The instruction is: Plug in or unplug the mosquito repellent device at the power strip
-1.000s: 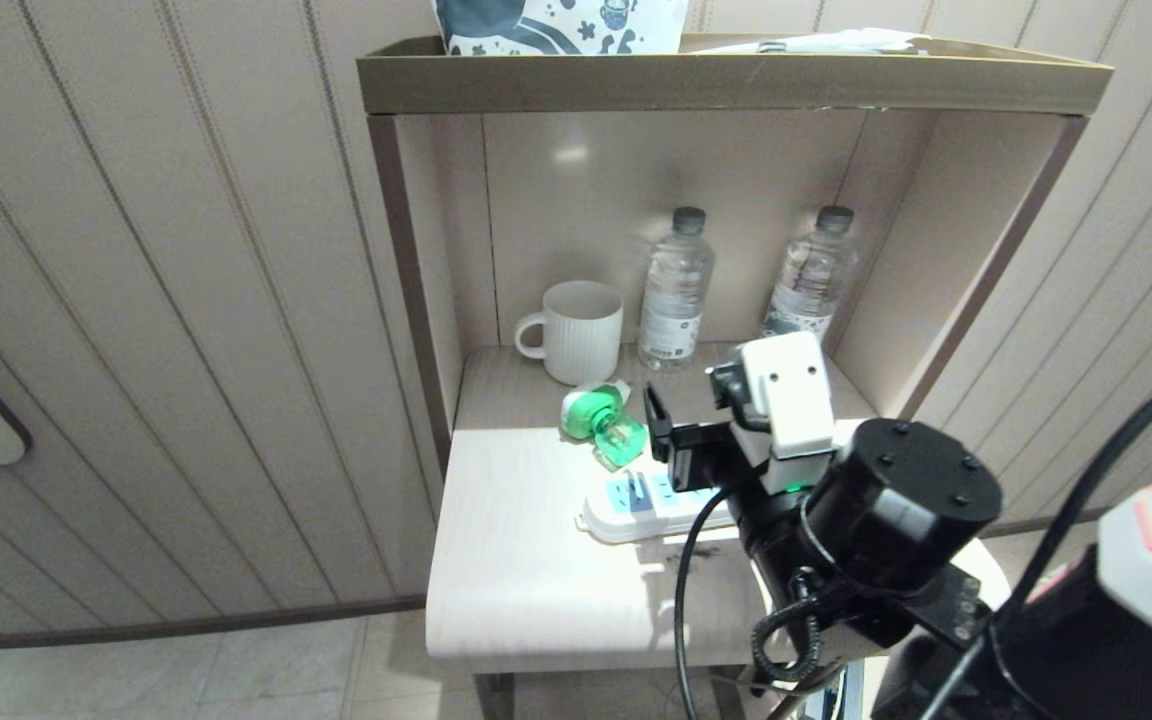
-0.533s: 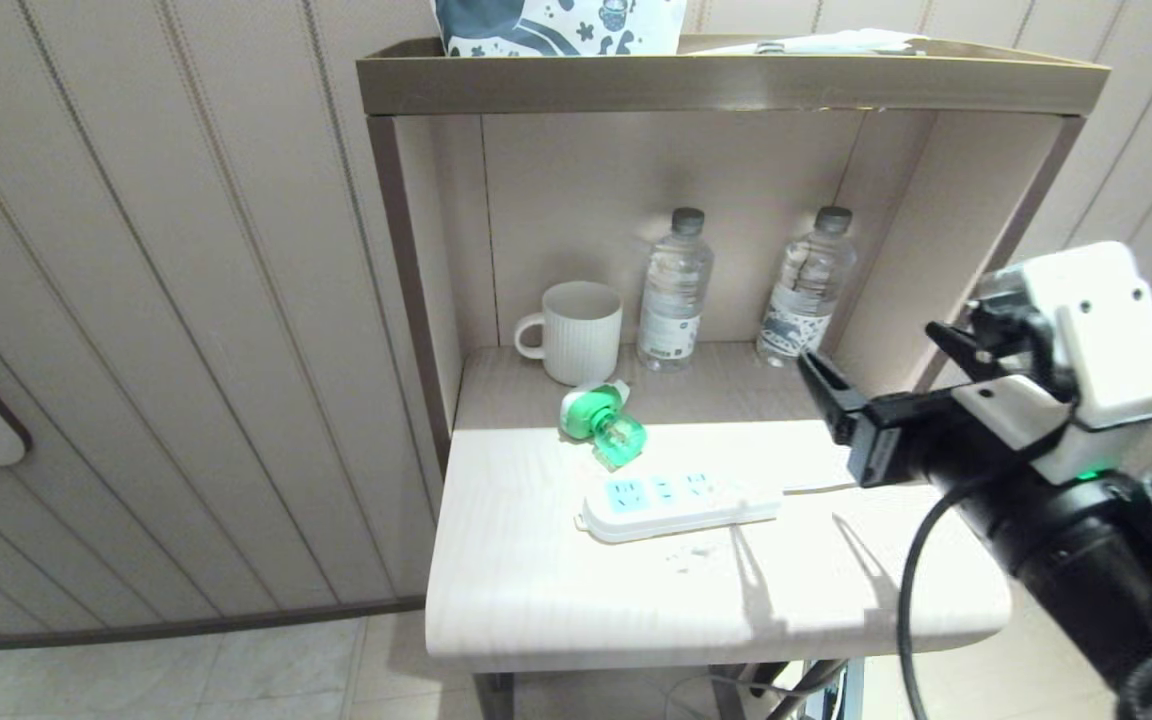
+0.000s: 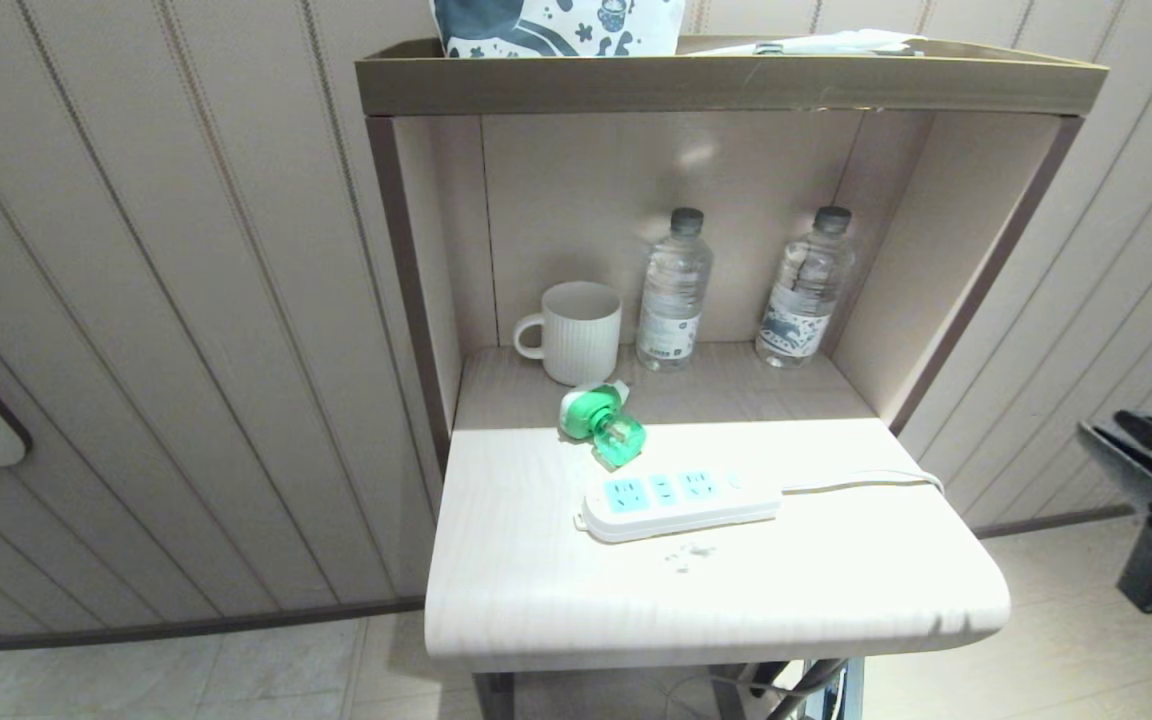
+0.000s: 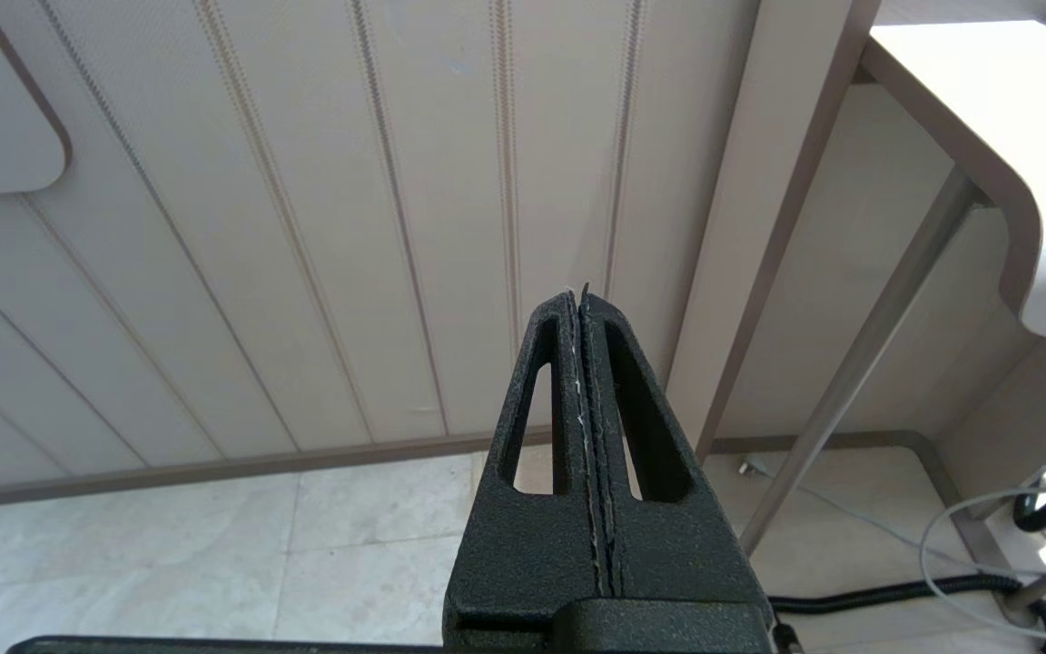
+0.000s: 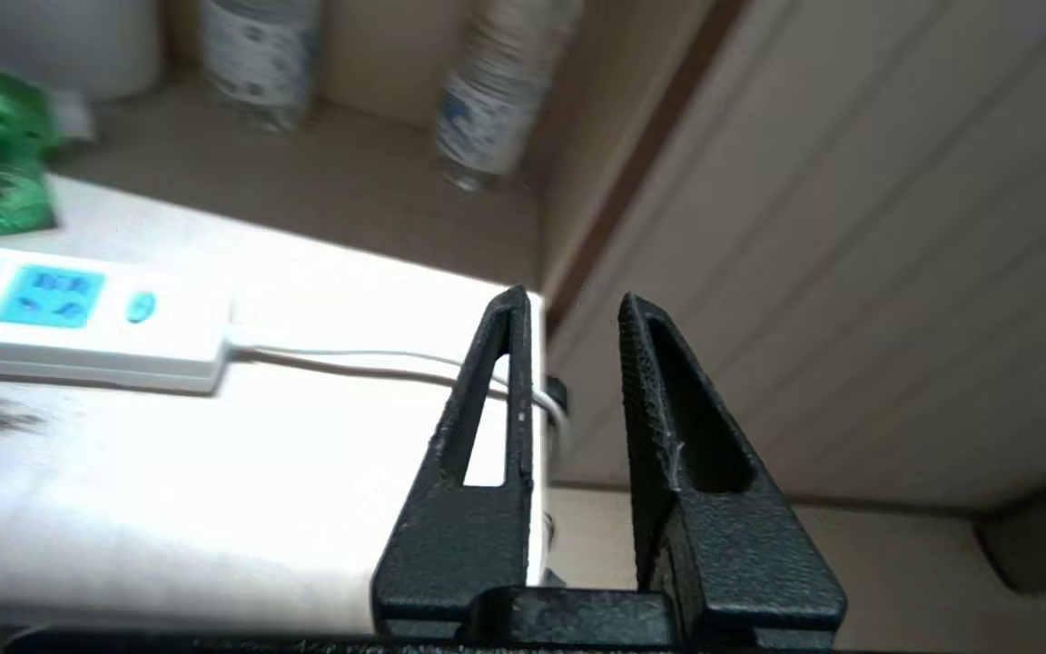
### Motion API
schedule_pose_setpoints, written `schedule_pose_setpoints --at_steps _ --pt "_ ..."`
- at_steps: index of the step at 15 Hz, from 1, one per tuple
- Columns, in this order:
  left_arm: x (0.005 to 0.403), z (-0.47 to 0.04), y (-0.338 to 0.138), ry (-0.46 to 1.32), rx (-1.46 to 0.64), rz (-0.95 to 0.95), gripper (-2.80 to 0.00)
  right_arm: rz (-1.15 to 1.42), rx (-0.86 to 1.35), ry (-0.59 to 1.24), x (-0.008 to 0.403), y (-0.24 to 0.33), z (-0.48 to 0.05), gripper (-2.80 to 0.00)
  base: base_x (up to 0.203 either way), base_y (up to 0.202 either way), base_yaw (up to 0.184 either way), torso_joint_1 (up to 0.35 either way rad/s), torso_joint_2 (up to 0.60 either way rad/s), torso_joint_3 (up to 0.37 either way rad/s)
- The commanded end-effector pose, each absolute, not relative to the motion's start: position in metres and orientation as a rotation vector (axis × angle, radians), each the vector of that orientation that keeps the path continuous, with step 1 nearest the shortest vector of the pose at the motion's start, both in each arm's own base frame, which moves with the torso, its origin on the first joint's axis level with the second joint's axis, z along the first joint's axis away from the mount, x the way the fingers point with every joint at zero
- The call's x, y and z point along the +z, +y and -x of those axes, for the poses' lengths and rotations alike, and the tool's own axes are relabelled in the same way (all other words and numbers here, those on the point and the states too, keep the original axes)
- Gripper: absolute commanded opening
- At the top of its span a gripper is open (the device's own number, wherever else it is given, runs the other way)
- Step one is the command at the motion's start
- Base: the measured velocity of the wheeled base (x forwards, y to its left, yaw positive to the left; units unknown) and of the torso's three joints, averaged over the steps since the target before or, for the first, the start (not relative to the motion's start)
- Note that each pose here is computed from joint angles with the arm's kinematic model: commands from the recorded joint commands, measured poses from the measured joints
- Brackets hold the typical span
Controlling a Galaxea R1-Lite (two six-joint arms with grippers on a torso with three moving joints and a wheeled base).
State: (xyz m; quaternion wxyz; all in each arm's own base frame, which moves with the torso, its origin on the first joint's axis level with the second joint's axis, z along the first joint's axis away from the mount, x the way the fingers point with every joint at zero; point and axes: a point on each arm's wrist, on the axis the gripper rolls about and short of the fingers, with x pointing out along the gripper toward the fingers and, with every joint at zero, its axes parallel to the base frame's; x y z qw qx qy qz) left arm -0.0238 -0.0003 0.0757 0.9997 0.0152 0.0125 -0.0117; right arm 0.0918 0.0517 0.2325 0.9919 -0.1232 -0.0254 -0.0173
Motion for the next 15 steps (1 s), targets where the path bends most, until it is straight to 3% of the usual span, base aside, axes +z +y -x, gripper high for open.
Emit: schedule_pose_setpoints --at_steps 1,7,15 --pt "0.076 0.024 0.0 0.026 -0.023 -0.03 -2.8 0.275 -0.099 -0.009 0.23 0.023 -0.063 -2.8 0.0 0.0 0.0 0.0 0.0 0.0" --pt "0.076 0.024 0.0 0.026 -0.023 -0.03 -2.8 0.192 -0.139 0.08 0.19 0.0 -0.036 -2.8 0.0 0.0 0.0 0.0 0.0 0.0" --pt "0.076 0.024 0.0 0.026 -0.023 -0.03 -2.8 0.073 -0.084 0.124 0.094 -0.005 -0.002 -2.8 0.0 0.0 0.0 0.0 0.0 0.0"
